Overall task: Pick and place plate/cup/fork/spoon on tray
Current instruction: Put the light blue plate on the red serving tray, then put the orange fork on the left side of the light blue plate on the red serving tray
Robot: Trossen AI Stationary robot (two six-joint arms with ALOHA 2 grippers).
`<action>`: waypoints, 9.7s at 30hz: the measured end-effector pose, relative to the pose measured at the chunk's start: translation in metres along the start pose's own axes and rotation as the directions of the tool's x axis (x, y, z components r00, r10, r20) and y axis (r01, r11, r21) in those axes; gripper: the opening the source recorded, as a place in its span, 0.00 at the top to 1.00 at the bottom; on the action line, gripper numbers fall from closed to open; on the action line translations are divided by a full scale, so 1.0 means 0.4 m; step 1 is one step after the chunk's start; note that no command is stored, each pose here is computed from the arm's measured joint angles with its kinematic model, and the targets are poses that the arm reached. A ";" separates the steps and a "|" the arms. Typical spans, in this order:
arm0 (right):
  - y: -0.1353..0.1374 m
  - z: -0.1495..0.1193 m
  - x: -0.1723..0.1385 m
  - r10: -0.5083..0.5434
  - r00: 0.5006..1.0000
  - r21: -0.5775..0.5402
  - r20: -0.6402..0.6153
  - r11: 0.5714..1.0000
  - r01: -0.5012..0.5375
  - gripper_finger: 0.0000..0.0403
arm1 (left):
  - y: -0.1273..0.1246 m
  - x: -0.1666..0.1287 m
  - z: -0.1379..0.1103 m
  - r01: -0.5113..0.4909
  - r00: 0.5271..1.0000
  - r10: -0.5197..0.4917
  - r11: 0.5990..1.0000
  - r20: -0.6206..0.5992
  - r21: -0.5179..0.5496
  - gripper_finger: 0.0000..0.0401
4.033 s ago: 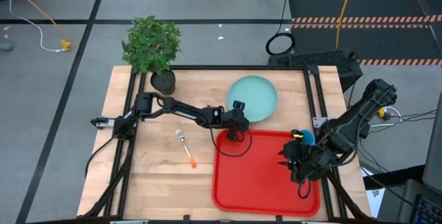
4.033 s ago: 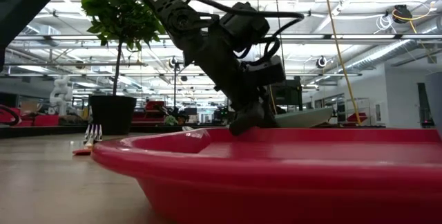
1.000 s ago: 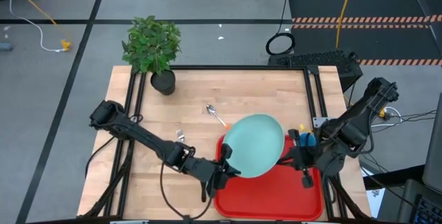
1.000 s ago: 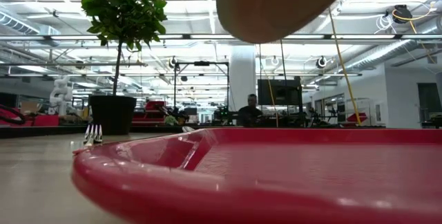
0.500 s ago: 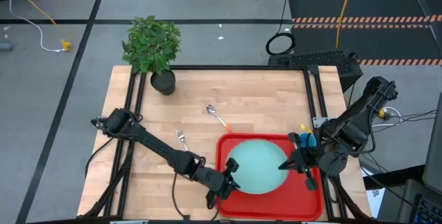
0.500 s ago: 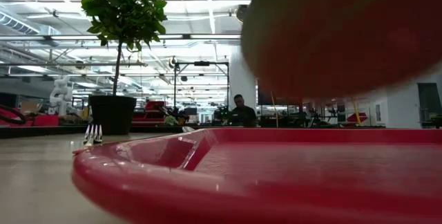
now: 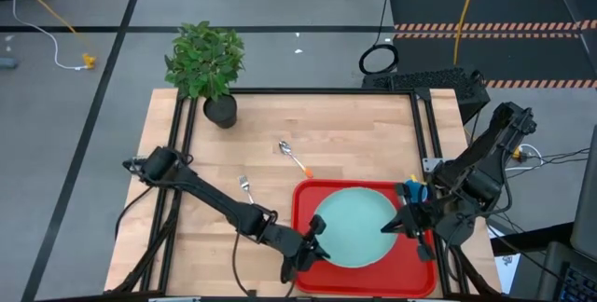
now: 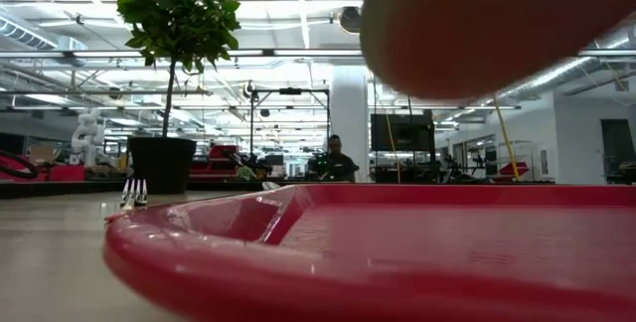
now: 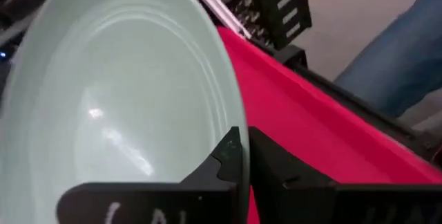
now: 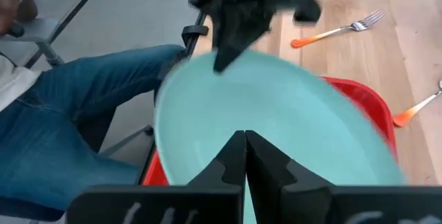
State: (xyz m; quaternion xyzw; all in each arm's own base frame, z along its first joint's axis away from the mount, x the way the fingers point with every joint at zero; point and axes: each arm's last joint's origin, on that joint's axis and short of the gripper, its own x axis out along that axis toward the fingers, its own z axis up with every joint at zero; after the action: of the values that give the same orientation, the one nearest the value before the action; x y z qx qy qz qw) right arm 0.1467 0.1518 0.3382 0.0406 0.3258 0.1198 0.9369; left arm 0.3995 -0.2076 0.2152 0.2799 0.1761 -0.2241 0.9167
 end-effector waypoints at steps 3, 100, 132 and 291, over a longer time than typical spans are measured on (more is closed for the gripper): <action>-0.001 0.001 0.000 -0.020 1.000 -0.001 0.012 1.000 0.020 1.00 | -0.021 0.015 -0.021 0.027 0.999 -0.027 1.000 -0.045 0.006 0.98; -0.018 -0.019 0.033 -0.095 0.995 0.038 0.032 0.995 0.094 1.00 | -0.006 0.017 -0.032 -0.095 0.751 -0.172 0.928 -0.638 -0.361 0.75; -0.055 -0.042 0.073 -0.114 0.993 0.138 -0.033 0.984 0.117 1.00 | 0.105 0.094 -0.160 -0.228 0.755 -0.065 0.907 -0.652 -0.354 0.98; -0.018 -0.083 0.129 0.088 0.993 0.228 0.074 0.968 -0.103 1.00 | -0.184 -0.194 -0.387 -0.835 0.094 0.128 -0.530 -0.987 -0.148 0.97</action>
State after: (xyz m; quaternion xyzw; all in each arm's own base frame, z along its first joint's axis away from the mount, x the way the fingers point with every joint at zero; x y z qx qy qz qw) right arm 0.1665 0.1578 0.2800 0.1691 0.3056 0.1245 0.9287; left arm 0.2666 -0.1463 0.0970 -0.2925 0.2976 0.6610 0.6237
